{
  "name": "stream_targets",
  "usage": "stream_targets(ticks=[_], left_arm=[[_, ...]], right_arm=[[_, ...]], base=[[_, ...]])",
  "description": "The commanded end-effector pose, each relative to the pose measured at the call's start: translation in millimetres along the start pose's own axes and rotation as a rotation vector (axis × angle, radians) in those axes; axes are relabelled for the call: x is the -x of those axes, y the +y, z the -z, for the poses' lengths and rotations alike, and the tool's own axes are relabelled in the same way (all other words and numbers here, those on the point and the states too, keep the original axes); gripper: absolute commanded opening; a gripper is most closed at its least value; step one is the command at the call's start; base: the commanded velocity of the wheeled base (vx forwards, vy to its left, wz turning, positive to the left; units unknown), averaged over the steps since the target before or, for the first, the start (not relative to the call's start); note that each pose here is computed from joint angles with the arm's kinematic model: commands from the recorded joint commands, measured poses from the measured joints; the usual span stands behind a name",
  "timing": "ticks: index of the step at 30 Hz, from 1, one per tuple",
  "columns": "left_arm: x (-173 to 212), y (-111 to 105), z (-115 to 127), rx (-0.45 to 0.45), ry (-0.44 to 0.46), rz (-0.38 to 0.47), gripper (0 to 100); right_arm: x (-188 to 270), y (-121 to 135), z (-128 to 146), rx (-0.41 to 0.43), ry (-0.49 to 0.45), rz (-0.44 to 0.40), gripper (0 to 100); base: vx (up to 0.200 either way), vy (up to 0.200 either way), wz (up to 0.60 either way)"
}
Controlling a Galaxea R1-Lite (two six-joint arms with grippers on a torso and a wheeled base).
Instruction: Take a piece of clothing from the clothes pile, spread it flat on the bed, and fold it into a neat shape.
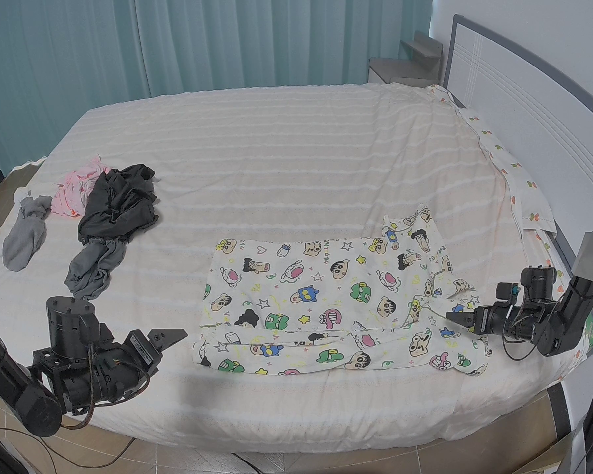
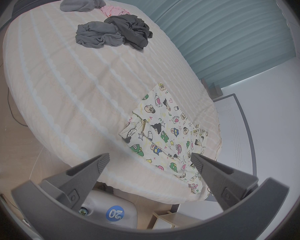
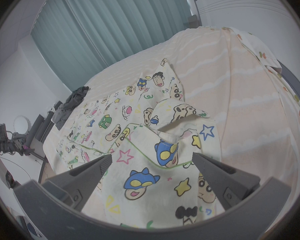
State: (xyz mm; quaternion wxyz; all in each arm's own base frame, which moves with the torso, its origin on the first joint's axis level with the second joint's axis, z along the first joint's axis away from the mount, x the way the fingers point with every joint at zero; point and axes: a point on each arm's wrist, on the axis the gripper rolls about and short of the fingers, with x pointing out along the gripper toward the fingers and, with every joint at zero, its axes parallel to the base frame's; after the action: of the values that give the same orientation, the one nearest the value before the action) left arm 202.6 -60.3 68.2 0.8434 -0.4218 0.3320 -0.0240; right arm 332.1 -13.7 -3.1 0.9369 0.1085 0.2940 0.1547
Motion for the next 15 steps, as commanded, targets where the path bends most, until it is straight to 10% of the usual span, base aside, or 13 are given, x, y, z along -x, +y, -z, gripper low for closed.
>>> stream_targets(ticks=[1,7,15], left_arm=[[-26,-18,-9,-0.03,-0.005,0.037,100],[-74,-59,6,-0.099,0.103,-0.052,100],[-126,-62,23,-0.091,0.222,-0.203,100]], right_arm=[[39,18,-3,-0.079,-0.084,-0.012,100],[51,32,-1,-0.278,-0.261,-0.105,100],[50,30,2,-0.287,-0.26,-0.081,100]], base=[[0.0,0.0,0.0],[0.0,0.0,0.0],[0.0,0.0,0.0]])
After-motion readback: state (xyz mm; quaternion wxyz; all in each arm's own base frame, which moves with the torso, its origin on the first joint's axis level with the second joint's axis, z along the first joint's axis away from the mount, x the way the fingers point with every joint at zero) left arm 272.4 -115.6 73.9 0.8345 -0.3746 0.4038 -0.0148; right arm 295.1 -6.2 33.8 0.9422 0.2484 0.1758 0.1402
